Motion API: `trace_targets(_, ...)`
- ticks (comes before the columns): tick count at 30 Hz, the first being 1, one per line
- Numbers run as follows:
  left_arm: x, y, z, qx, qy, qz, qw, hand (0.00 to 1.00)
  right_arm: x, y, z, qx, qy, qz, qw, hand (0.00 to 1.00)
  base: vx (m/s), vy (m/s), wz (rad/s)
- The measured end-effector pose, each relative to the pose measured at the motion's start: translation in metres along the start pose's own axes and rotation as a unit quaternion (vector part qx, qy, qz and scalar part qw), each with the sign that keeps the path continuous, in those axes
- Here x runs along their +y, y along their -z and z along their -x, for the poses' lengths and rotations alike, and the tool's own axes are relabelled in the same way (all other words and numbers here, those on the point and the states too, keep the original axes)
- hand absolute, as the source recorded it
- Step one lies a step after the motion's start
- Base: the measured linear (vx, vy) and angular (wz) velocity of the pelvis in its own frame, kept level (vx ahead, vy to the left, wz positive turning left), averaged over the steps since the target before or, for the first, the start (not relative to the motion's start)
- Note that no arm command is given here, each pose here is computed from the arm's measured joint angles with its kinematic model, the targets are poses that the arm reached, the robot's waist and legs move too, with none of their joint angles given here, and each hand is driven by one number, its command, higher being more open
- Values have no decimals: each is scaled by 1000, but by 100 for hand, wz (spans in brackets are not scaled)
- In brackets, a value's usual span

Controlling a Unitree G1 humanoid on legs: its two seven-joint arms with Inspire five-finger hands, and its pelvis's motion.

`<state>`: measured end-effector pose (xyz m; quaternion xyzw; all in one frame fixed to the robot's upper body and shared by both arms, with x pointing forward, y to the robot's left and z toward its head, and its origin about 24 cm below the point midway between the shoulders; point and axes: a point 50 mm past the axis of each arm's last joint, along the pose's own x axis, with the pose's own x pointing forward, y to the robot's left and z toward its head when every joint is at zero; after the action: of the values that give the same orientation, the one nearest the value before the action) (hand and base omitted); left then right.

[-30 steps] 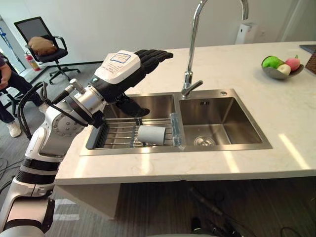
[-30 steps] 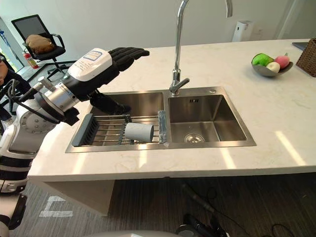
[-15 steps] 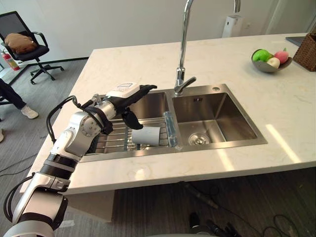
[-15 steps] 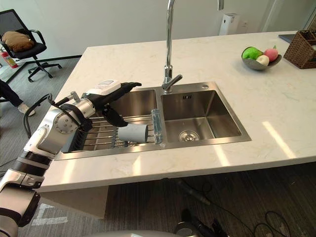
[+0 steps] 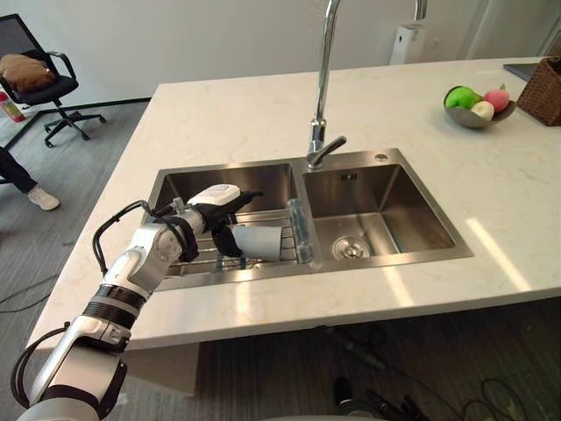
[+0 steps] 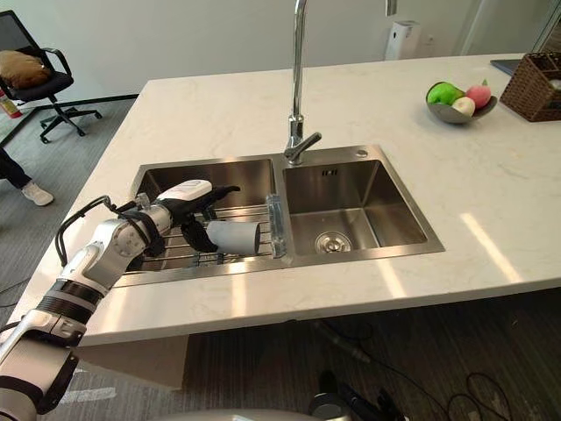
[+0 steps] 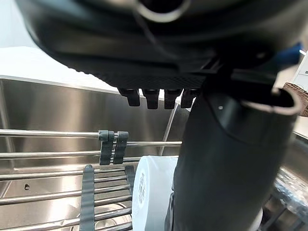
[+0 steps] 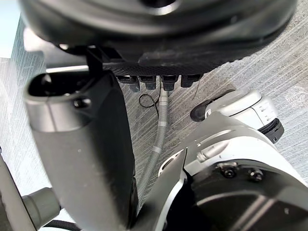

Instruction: Walk over to the sink, pick up the cup, carry it to the dishwasher, place the cup inside the dishwasher, then close the dishwasher door

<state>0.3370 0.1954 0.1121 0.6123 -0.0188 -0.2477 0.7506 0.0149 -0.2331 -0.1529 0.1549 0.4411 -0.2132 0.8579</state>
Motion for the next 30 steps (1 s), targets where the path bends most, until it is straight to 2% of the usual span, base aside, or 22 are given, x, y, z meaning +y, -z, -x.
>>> trace_targets(9, -30, -12, -5, -16, 22, 2, 1000, 100, 0, -2, -1, -2, 1, 1, 1000, 100, -61, -41, -1)
trace_targets(16, -37, -20, -8, -32, 30, -33, 998, 100, -2, -4, -1, -4, 1, 5, 1000, 100, -24, -37, -1)
trace_targets(17, -39, -21, -9, -37, 30, -42, 998, 0, -2, -4, -2, -3, 1, 5, 1000, 100, 0, 0, 0)
trace_targets(23, -50, -22, -13, -27, 50, -72, 996, 0, -1, -8, -4, 0, -5, 19, 1000, 100, -41, -32, -1)
trace_targets(30, -62, -15, -25, 12, 36, -83, 996, 0, -2, -16, -9, 7, -15, 50, 999, 100, -42, -34, 0)
